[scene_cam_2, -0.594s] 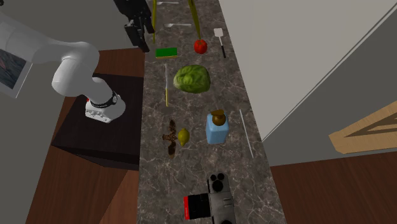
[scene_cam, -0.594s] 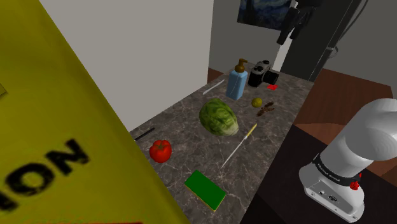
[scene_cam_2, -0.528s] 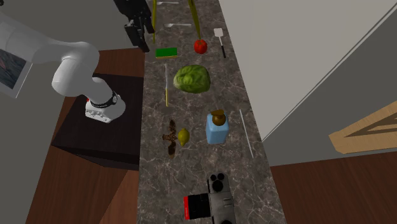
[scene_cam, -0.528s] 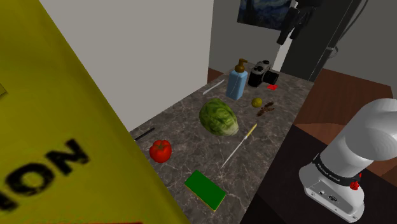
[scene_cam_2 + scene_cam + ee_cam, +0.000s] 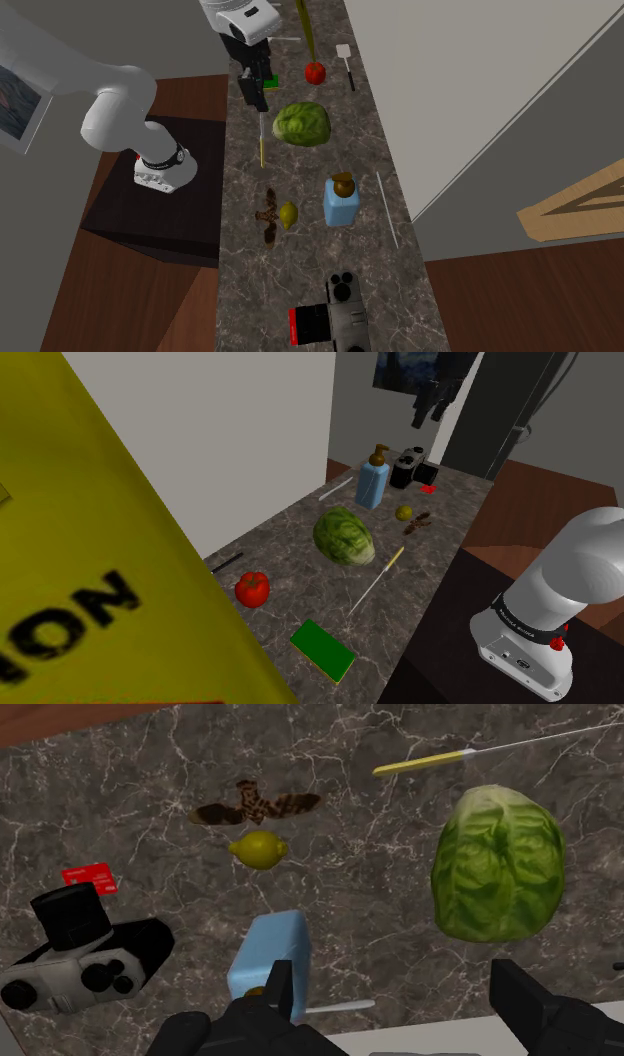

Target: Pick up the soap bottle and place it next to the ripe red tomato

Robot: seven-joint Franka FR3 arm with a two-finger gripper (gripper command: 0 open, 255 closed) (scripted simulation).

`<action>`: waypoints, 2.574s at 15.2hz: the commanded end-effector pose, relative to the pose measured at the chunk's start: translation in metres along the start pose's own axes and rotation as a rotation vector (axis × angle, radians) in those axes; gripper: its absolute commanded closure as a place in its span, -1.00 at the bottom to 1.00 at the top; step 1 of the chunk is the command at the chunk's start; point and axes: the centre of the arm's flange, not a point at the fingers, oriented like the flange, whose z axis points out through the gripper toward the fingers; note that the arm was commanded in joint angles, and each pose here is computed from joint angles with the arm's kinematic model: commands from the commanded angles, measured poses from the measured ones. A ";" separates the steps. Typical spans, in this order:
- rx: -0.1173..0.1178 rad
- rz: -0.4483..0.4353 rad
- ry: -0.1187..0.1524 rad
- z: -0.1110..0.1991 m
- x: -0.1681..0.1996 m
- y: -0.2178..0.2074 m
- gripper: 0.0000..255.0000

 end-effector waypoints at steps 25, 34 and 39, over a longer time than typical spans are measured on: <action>0.014 -0.002 -0.039 0.181 0.170 0.115 -1.00; 0.014 -0.002 -0.039 0.181 0.170 0.115 1.00; 0.014 -0.002 -0.039 0.181 0.170 0.115 1.00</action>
